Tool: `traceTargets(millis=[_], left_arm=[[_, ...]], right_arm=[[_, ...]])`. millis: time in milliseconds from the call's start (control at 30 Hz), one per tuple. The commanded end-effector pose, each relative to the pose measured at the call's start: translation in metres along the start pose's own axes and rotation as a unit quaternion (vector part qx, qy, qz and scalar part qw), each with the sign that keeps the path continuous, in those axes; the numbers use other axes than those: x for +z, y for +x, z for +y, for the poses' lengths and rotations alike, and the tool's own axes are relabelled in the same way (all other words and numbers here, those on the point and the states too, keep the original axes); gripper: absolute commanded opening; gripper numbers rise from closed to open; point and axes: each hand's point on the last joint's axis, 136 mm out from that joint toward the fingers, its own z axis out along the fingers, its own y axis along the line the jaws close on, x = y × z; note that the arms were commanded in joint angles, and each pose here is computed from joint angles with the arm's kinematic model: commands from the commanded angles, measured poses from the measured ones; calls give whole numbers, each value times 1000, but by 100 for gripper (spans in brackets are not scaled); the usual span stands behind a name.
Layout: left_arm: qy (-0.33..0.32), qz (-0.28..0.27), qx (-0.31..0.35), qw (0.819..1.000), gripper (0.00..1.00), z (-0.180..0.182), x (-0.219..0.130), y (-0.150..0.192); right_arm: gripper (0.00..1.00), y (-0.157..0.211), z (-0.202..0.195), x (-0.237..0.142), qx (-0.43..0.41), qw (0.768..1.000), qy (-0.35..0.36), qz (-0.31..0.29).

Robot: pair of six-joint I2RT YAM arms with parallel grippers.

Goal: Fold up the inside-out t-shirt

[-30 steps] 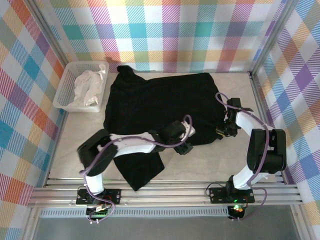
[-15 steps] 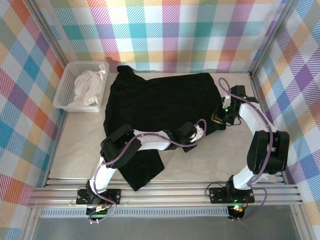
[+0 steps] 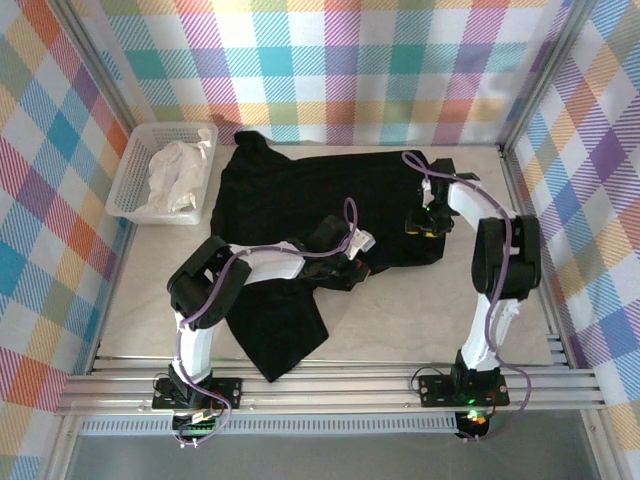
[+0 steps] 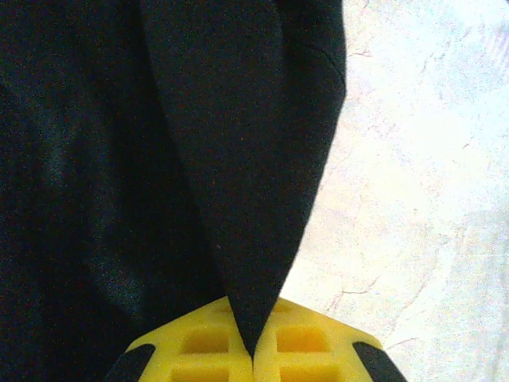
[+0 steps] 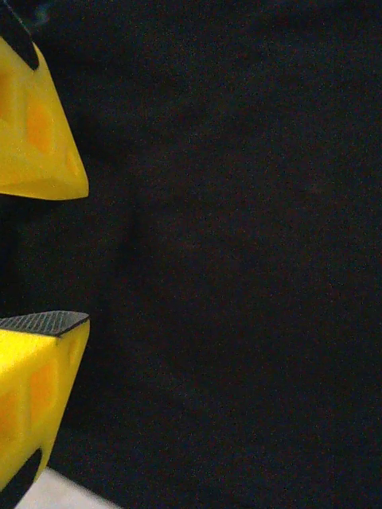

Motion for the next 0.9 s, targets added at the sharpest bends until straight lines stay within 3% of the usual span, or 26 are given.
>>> traceTargets(millis=[0,433,667,867], left_arm=[[22,22,-19,999,0,-5,8,14],[18,27,-16,999,0,-2,9,15],[17,28,-13,999,0,-3,8,17],[13,31,-10,999,0,0,9,19]], right_arm=[[48,20,17,-13,-59,998,-8,-16],[57,20,38,16,-152,988,38,5],[40,10,18,10,-156,983,94,-7],[24,7,8,3,-125,990,70,-6]])
